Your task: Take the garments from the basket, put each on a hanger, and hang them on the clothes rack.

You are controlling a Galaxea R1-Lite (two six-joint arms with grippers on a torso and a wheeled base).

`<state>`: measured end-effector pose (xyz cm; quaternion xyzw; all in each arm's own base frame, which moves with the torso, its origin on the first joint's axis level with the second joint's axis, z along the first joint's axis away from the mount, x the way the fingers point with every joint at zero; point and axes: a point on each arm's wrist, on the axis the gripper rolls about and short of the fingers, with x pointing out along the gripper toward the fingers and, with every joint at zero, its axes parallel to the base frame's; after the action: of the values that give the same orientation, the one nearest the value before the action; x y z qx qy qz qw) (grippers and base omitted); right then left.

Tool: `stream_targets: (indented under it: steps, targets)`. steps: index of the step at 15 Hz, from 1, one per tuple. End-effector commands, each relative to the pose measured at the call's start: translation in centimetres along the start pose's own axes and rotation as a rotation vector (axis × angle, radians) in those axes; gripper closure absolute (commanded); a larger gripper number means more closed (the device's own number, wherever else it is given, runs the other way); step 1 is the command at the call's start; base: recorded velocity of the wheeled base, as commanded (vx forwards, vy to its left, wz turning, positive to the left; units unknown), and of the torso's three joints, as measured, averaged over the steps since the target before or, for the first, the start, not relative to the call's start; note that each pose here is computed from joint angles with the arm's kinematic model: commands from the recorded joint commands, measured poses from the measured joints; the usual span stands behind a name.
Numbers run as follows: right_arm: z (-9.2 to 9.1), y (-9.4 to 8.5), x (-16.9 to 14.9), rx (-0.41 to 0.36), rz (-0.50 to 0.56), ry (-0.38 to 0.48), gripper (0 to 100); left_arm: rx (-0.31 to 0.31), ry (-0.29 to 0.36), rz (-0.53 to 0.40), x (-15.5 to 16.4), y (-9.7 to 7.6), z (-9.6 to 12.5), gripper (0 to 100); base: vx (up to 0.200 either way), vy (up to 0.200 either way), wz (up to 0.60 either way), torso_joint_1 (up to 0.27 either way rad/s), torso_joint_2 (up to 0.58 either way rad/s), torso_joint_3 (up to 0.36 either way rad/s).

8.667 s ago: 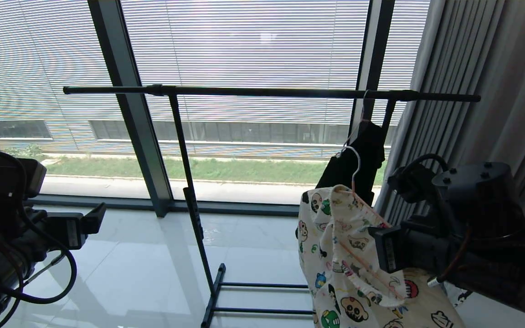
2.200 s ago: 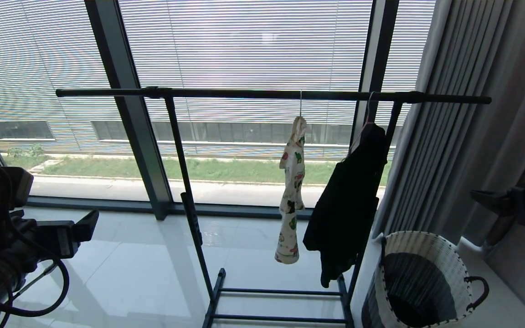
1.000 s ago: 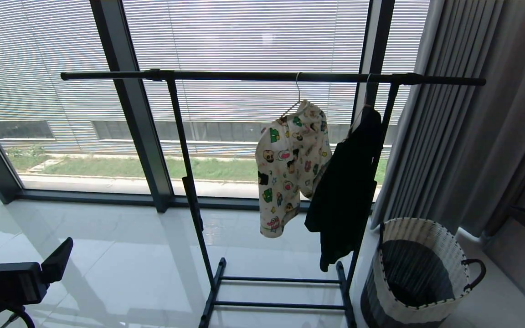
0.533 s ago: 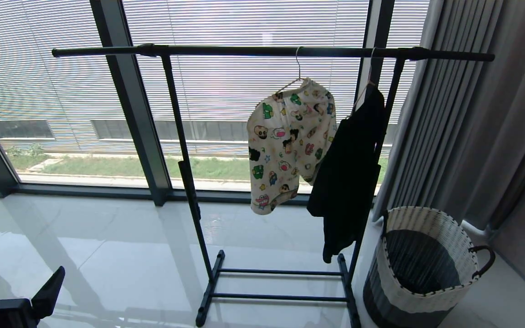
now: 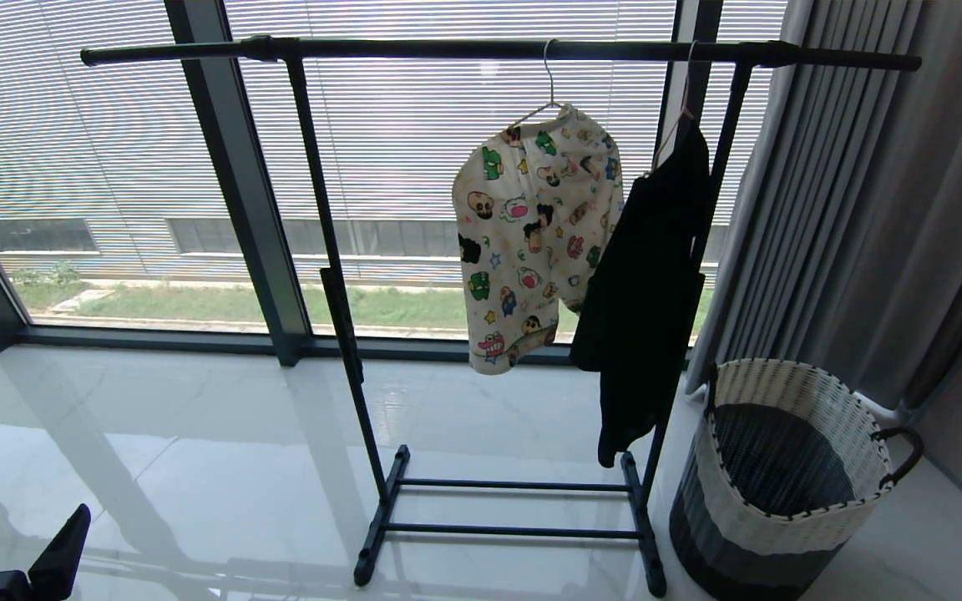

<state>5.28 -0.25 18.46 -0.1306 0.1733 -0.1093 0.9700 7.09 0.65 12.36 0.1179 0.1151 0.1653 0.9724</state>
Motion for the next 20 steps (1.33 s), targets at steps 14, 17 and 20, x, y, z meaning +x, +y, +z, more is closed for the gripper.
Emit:
stream_targets:
  steps: [14,17,20]
  targets:
    - [-12.4,0.7,-4.2,0.18,-0.339,-0.226,0,-0.133,-0.163,0.34,-8.0,2.5,-6.7,0,0.0,0.0,0.0,-0.002,0.0,0.003]
    - [-12.3,0.8,-3.9,0.197,-0.349,-0.303,0,-0.169,-0.193,0.319,-8.1,2.5,-6.5,0,0.0,0.0,0.0,0.0,0.0,0.0]
    - [-11.9,0.9,-4.0,0.234,-0.231,-0.377,0,-0.245,-0.255,0.057,-8.0,1.9,-6.3,0,0.0,0.0,0.0,0.0,0.0,0.0]
